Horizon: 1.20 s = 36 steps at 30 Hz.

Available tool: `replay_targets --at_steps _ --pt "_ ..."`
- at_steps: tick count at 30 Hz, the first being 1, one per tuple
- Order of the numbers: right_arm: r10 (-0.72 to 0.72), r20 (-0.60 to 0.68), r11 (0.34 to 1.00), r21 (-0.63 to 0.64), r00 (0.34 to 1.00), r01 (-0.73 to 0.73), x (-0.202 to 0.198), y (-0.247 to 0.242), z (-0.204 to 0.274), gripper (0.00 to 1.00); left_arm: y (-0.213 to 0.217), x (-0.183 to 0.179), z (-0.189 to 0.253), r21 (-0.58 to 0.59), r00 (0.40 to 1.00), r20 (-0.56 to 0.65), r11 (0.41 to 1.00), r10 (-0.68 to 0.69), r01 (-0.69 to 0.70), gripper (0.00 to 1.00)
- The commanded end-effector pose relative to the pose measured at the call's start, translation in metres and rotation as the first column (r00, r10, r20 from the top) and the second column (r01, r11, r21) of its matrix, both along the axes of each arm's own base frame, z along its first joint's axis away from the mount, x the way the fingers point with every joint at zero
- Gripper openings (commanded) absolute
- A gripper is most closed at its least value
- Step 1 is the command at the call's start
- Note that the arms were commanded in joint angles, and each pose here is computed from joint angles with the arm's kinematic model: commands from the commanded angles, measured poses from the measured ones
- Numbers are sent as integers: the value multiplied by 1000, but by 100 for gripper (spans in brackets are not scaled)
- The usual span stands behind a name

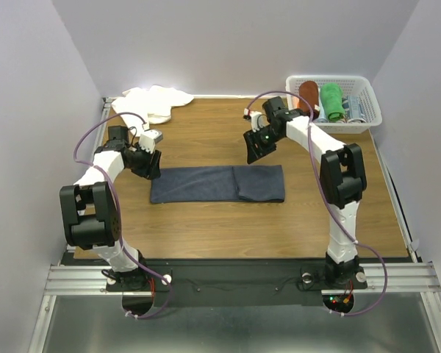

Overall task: Roll the towels
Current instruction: Fold the towel

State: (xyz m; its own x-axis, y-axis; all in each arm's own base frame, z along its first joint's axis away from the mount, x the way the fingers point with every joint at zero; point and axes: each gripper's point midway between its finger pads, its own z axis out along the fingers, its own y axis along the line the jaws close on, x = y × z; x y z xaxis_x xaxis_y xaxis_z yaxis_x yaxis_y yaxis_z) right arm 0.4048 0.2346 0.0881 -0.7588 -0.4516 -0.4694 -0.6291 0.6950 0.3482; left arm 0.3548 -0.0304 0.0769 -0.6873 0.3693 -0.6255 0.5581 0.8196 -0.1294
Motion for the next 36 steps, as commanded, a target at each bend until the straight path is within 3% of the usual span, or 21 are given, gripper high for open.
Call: replay_targets --at_steps 1,24,27,31,34,36 --pt "37 83 999 -33 996 -34 16 16 2 57 -7 -2 -3 -8 1000 -12 1000 -12 12 58" --pt "134 100 988 -89 986 -126 10 71 -25 53 -12 0 -7 -21 1000 -21 1000 -18 18 59" --pt "133 100 989 -84 986 -125 10 73 -24 46 -12 0 -7 -18 1000 -21 1000 -18 18 59" --pt "127 107 991 -57 986 -121 12 79 -16 27 -12 -1 -9 -19 1000 -25 1000 -17 17 59" --pt "118 105 993 -40 987 -114 12 82 -11 5 -13 -1 -9 -22 1000 -23 1000 -16 16 59" --pt "115 111 993 -31 987 -113 12 83 -5 0 -12 -1 -10 -22 1000 -25 1000 -14 14 59"
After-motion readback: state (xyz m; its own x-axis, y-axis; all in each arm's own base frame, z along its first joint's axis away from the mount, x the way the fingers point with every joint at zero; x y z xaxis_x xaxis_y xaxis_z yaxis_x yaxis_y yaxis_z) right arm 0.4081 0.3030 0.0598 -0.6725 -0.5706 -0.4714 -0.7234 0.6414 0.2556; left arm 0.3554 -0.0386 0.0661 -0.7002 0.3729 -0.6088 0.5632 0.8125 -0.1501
